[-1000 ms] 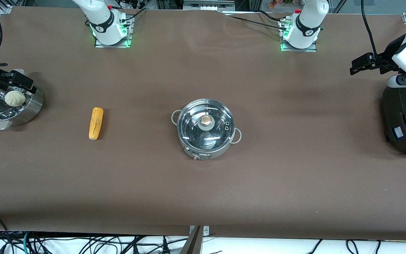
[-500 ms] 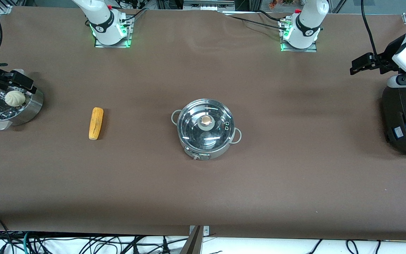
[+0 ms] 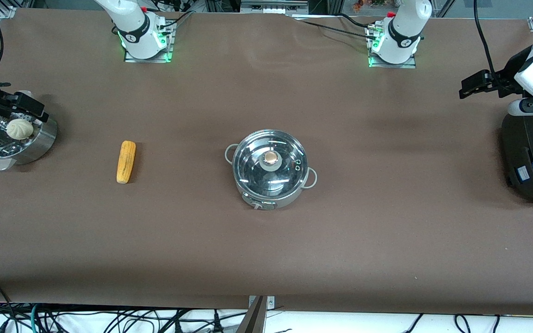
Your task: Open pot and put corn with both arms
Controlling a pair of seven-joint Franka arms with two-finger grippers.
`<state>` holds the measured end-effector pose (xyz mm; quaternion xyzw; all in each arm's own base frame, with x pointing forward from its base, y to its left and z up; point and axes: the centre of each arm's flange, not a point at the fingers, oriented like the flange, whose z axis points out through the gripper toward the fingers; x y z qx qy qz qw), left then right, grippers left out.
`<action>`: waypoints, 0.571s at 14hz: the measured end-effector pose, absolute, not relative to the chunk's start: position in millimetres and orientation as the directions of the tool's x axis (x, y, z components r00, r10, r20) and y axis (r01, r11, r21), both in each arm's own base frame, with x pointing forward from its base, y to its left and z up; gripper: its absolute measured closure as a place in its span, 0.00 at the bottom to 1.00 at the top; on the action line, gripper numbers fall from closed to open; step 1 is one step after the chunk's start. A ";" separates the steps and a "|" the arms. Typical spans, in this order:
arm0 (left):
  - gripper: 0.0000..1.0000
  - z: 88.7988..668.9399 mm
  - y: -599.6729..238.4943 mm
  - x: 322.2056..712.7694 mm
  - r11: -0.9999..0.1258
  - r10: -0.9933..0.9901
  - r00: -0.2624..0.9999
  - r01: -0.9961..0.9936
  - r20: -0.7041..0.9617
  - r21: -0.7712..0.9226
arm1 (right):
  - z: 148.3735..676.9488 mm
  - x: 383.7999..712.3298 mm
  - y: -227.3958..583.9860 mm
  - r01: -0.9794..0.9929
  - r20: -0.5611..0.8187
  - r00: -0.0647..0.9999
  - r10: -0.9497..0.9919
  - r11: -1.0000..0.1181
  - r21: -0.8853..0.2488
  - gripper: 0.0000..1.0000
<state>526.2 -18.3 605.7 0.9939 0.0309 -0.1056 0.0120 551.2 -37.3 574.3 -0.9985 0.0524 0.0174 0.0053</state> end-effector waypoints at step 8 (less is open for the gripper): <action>0.00 539.5 -50.2 577.8 -1.000 0.003 0.975 0.009 -0.222 0.026 | 573.1 550.8 -36.2 -0.103 -0.041 0.994 -0.103 -0.995 -0.009 0.00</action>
